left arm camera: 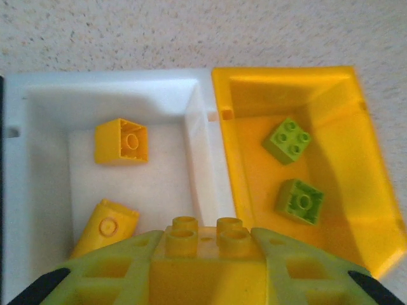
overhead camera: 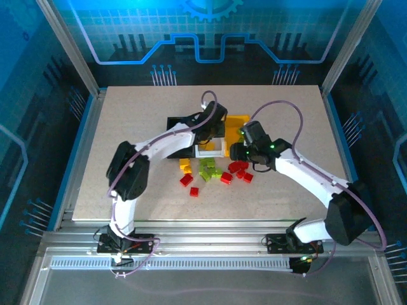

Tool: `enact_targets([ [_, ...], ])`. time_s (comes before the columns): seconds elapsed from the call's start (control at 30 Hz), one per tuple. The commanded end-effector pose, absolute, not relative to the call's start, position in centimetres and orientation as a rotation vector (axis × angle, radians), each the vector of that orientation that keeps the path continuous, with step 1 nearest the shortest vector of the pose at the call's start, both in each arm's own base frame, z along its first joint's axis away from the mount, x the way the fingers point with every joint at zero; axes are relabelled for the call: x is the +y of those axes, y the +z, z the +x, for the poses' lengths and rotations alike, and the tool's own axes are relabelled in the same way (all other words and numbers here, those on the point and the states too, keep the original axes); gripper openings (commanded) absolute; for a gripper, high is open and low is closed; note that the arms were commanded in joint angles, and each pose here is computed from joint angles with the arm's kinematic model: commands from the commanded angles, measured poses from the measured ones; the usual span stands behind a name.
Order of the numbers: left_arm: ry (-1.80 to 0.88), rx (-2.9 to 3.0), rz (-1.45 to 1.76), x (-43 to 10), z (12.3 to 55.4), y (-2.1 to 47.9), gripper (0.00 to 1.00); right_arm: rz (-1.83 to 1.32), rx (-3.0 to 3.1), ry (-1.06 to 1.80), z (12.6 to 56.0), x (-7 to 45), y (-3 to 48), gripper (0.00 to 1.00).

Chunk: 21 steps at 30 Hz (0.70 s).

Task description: Sort the legos into containers by color

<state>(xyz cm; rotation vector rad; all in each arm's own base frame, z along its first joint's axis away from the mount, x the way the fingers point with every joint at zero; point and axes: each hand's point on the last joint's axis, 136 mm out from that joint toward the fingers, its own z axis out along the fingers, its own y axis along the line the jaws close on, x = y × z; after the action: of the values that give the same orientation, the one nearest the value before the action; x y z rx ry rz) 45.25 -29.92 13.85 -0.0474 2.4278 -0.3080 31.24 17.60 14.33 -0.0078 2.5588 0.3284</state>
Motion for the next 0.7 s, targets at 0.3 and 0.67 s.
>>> enact_targets([
  [0.3,-0.324,2.449,-0.011,-31.3,46.2,15.2,0.66,0.035,2.589,0.293,29.7,16.0,13.3,0.61],
  [0.67,-0.569,2.338,0.005,-30.3,39.1,21.3,0.99,-0.043,2.727,0.242,26.9,15.7,9.3,0.61],
])
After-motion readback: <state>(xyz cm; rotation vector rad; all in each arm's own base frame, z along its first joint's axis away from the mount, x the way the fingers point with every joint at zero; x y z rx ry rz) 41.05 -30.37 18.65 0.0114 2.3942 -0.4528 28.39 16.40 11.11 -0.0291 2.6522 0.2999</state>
